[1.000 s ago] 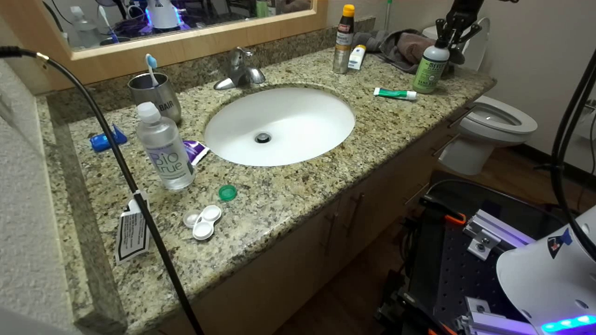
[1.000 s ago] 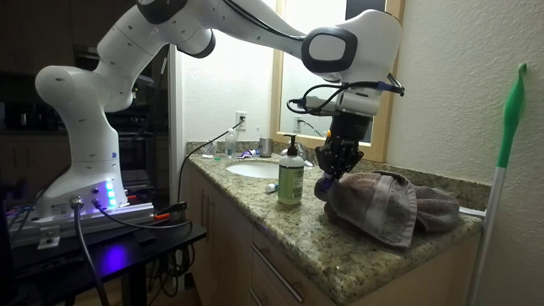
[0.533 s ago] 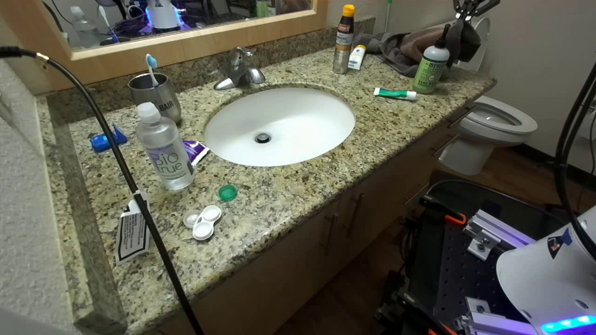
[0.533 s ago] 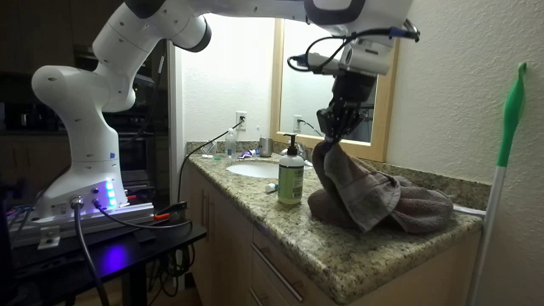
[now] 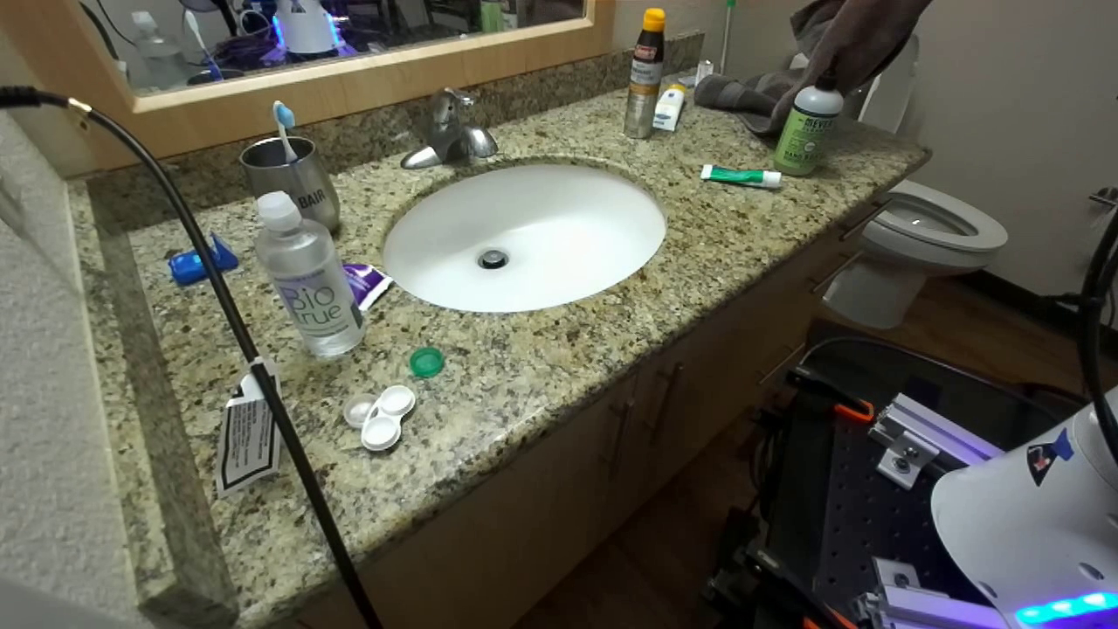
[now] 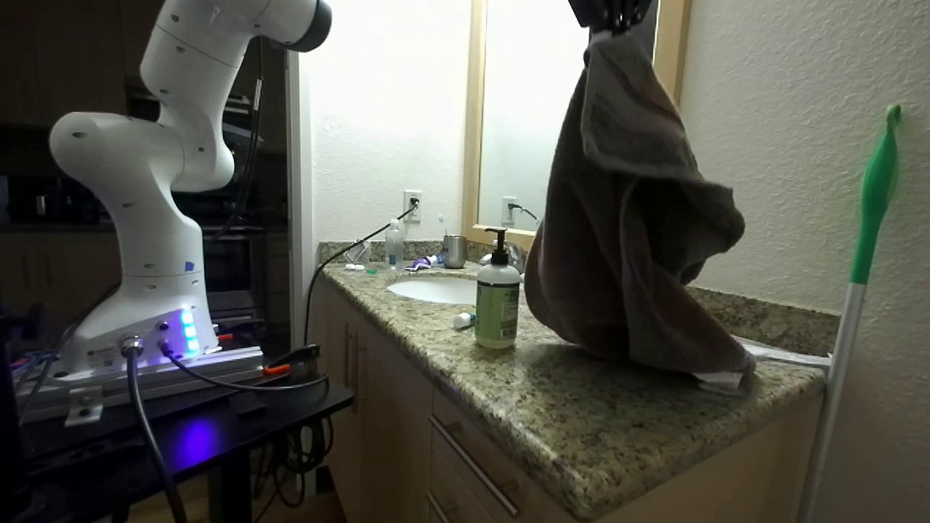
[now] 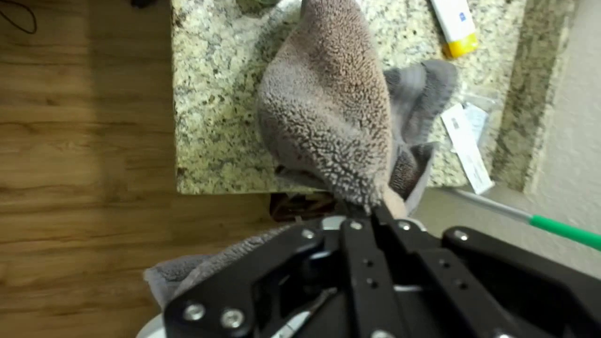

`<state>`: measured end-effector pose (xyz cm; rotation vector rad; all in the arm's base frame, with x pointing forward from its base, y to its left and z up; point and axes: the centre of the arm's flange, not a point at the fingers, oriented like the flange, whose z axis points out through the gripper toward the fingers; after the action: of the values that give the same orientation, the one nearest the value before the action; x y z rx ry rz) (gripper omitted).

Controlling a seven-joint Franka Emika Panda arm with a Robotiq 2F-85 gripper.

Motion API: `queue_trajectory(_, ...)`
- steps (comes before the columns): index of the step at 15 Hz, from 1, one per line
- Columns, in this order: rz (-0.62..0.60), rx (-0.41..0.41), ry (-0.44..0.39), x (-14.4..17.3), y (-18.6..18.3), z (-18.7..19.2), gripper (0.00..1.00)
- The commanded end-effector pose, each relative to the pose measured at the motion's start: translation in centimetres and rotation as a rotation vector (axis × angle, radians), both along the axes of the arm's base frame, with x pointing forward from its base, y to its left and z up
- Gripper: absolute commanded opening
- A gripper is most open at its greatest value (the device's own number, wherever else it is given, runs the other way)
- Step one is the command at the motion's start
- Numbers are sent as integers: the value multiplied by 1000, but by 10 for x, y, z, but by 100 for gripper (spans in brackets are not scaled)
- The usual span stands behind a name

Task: Move the towel to the left side of the counter

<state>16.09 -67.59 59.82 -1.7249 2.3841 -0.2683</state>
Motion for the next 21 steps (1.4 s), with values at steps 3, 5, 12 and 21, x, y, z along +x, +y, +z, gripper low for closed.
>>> queue_trajectory(3, -5, -189, -262, -54, 20, 151, 1)
queue_trajectory(5, 15, -274, -353, -75, 43, 201, 1)
queue_trajectory(12, 81, -332, -365, -93, 101, 234, 6)
queue_trajectory(21, 59, -467, -438, -60, 75, 305, 1)
